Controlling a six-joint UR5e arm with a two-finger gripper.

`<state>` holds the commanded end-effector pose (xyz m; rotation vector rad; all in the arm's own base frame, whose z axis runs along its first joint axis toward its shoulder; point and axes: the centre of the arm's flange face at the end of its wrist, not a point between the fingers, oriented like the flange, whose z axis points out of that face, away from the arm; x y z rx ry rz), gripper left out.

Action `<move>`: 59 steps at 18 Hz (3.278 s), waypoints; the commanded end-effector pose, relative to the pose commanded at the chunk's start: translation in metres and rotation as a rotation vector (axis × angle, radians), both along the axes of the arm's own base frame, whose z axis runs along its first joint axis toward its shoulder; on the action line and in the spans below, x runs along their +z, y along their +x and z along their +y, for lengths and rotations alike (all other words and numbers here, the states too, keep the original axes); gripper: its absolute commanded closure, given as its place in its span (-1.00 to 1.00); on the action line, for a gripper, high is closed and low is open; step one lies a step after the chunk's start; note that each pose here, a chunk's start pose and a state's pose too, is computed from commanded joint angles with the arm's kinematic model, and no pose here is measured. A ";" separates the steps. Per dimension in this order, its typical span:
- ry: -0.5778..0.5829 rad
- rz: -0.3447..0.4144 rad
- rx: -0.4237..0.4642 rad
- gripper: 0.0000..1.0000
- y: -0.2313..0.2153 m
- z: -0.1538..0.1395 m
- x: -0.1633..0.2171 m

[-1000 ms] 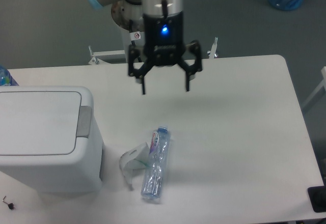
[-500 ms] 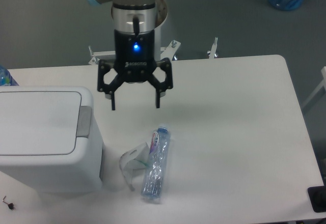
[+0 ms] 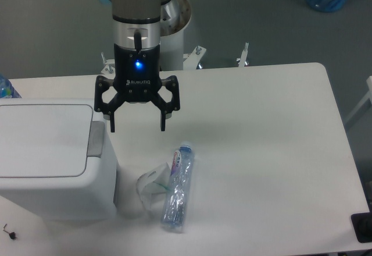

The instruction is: Open the trash can

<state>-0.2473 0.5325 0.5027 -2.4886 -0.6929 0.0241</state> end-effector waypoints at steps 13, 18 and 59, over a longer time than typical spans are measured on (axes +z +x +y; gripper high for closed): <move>-0.015 -0.013 -0.014 -1.00 0.004 0.009 -0.011; -0.016 -0.014 -0.018 -1.00 0.008 0.011 -0.011; -0.012 -0.006 -0.029 -1.00 0.006 0.017 -0.009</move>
